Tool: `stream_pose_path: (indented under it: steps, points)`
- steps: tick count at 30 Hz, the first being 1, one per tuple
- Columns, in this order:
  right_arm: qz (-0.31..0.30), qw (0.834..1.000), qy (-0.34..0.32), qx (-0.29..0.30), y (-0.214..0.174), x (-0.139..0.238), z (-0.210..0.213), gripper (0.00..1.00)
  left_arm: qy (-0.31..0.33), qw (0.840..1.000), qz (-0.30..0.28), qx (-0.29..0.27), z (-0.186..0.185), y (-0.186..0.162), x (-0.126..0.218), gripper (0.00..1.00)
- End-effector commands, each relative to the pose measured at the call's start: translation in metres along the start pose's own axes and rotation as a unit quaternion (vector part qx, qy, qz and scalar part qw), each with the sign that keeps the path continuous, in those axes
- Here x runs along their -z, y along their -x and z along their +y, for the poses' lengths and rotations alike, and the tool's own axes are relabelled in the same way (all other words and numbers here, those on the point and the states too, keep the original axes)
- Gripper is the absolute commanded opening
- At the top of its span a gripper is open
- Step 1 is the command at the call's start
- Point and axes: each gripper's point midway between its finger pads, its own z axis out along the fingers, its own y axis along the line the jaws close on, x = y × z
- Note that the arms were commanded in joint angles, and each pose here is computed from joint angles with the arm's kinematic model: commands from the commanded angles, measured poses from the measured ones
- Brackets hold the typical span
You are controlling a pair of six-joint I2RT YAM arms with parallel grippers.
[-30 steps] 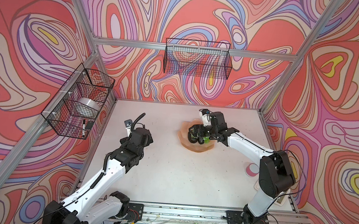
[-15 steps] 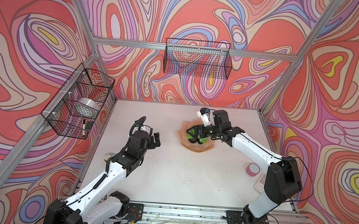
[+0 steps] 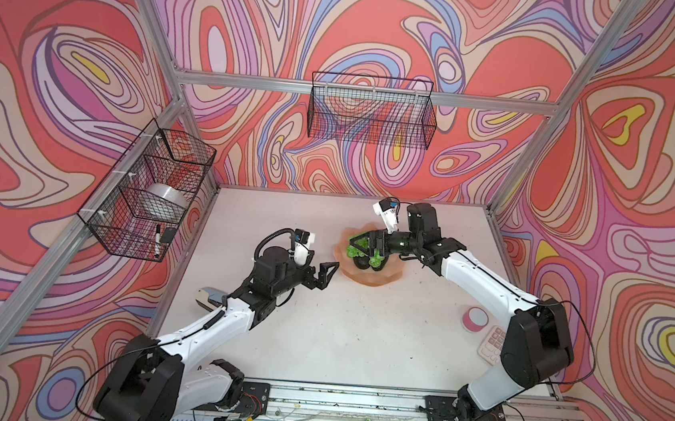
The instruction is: Place and organize the fake fruits in the fruit bowl
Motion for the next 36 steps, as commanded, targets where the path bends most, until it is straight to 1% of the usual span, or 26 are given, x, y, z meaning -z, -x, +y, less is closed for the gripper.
stream_pose_path:
  steps: [1, 5, 11, 14, 18, 20, 22, 26, 30, 34, 35, 36]
  points:
    - [-0.027, 0.999, 0.041, 0.015, 0.016, 0.014, 0.024, 0.98, -0.096, 0.989, -0.067, -0.095, -0.039, 0.024, -0.01, 0.97]
    - [-0.028, 0.998, 0.05, 0.016, 0.017, 0.018, 0.03, 0.98, -0.125, 0.983, -0.071, -0.118, -0.046, 0.022, -0.031, 0.96]
    - [-0.022, 0.998, 0.066, 0.013, 0.015, 0.021, 0.037, 0.98, -0.117, 0.98, -0.096, -0.131, -0.038, 0.028, -0.054, 0.96]
    - [-0.024, 0.997, 0.074, 0.01, 0.014, 0.022, 0.041, 0.98, -0.123, 0.978, -0.102, -0.134, -0.037, 0.031, -0.064, 0.95]
    - [-0.017, 0.998, 0.064, 0.002, 0.008, 0.021, 0.035, 0.98, -0.143, 0.974, -0.12, -0.128, -0.041, 0.038, -0.075, 0.92]
    - [-0.019, 0.998, 0.066, 0.0, 0.007, 0.022, 0.036, 0.98, -0.158, 0.973, -0.115, -0.125, -0.043, 0.037, -0.082, 0.86]
    - [-0.021, 0.997, 0.07, -0.001, 0.007, 0.022, 0.038, 0.98, -0.177, 0.971, -0.109, -0.117, -0.047, 0.034, -0.088, 0.76]
    - [-0.023, 0.998, 0.056, 0.0, 0.007, 0.023, 0.034, 0.98, -0.2, 0.967, -0.111, -0.109, -0.053, 0.034, -0.089, 0.61]
    - [-0.027, 0.999, 0.037, 0.0, 0.01, 0.022, 0.027, 0.98, -0.211, 0.966, -0.1, -0.107, -0.057, 0.033, -0.086, 0.46]
    - [-0.026, 1.0, 0.015, 0.001, 0.012, 0.02, 0.02, 0.97, -0.208, 0.969, -0.088, -0.102, -0.057, 0.034, -0.085, 0.37]
    - [-0.023, 1.0, 0.006, -0.001, 0.011, 0.02, 0.017, 0.97, -0.205, 0.97, -0.085, -0.098, -0.056, 0.034, -0.085, 0.32]
    - [-0.022, 1.0, -0.002, 0.0, 0.011, 0.02, 0.014, 0.97, -0.203, 0.971, -0.083, -0.096, -0.056, 0.036, -0.086, 0.25]
